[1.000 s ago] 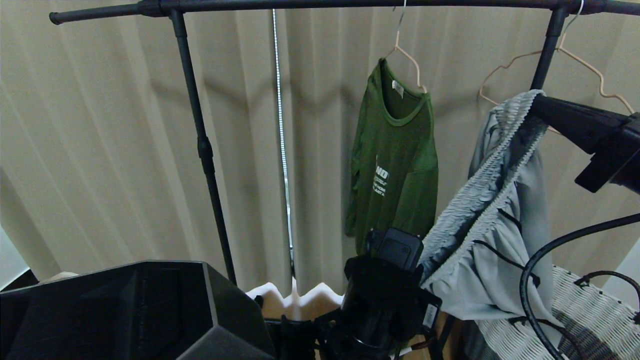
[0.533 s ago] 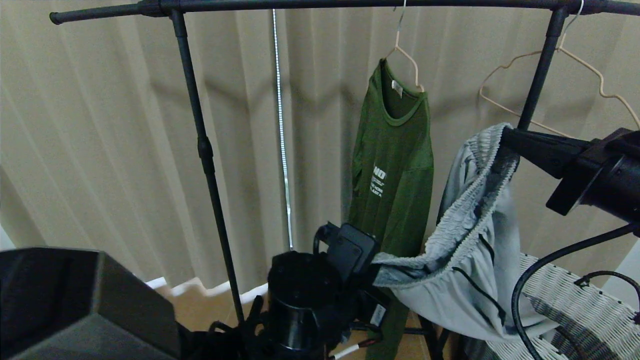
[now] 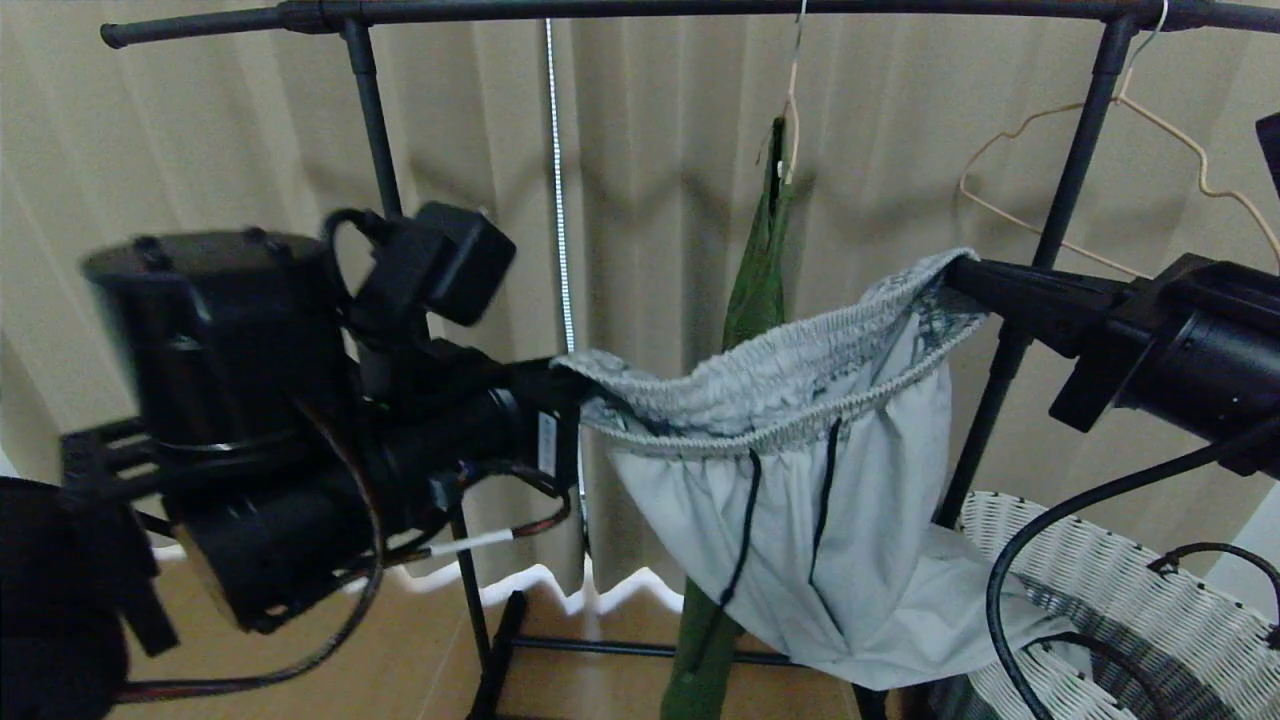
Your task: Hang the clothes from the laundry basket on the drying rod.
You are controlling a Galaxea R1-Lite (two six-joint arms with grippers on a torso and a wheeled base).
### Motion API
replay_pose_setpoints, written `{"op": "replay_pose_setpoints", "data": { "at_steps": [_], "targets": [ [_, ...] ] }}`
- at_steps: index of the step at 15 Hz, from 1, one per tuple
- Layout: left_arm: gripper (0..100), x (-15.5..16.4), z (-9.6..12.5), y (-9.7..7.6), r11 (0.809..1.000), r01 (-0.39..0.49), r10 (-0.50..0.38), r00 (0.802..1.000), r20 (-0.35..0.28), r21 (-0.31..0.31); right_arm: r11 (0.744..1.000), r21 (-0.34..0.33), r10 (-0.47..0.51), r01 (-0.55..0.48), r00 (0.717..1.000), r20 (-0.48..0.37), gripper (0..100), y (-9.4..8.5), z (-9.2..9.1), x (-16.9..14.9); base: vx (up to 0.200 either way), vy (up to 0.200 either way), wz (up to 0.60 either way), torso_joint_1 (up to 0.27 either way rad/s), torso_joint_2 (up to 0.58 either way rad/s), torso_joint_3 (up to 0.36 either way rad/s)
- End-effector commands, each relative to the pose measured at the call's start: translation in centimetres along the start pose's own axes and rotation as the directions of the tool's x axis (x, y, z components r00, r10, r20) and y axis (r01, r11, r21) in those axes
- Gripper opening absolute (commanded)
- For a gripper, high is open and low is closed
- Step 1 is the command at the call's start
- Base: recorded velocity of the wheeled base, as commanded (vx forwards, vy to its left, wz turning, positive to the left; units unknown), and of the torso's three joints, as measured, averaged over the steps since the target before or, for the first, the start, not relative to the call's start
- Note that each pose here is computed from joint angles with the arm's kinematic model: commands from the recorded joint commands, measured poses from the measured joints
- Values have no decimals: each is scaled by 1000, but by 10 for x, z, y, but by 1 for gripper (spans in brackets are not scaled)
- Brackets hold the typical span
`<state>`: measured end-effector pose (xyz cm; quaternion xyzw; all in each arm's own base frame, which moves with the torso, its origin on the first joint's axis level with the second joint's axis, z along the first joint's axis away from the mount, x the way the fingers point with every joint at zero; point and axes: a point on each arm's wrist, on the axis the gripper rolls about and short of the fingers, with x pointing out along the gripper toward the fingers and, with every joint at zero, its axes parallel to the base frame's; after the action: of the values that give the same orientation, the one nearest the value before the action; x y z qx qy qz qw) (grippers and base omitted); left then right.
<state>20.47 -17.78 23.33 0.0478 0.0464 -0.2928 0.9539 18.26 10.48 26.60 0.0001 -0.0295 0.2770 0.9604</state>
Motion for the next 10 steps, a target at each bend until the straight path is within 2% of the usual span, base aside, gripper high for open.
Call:
{"op": "replay_pose_setpoints", "data": {
  "at_steps": [1,4,6,7,8,10],
  "targets": [
    [0,-45,69,22,998,-52,56,985,161,-29,1000,-1,2,-2,1000,26,0,0,4,1,0,0,0,0,0,0],
    [0,-54,96,25,998,-58,63,980,189,-32,1000,-2,2,-2,998,61,0,0,13,0,0,0,0,0,0,0],
    [0,-59,113,27,998,-59,66,969,238,-37,1000,-3,2,-1,996,92,0,0,22,1,0,0,0,0,0,0],
    [0,-61,118,27,998,-60,66,969,237,-35,1000,-4,3,-3,994,106,0,0,26,2,0,0,0,0,0,0],
    [0,-63,120,28,998,-61,67,973,220,-33,1000,-4,3,-2,993,115,0,0,29,4,0,0,0,0,0,0],
    [0,-62,114,28,998,-61,63,990,125,-22,1000,-7,0,1,993,115,0,-1,32,10,0,0,0,0,0,0]
  ]
}}
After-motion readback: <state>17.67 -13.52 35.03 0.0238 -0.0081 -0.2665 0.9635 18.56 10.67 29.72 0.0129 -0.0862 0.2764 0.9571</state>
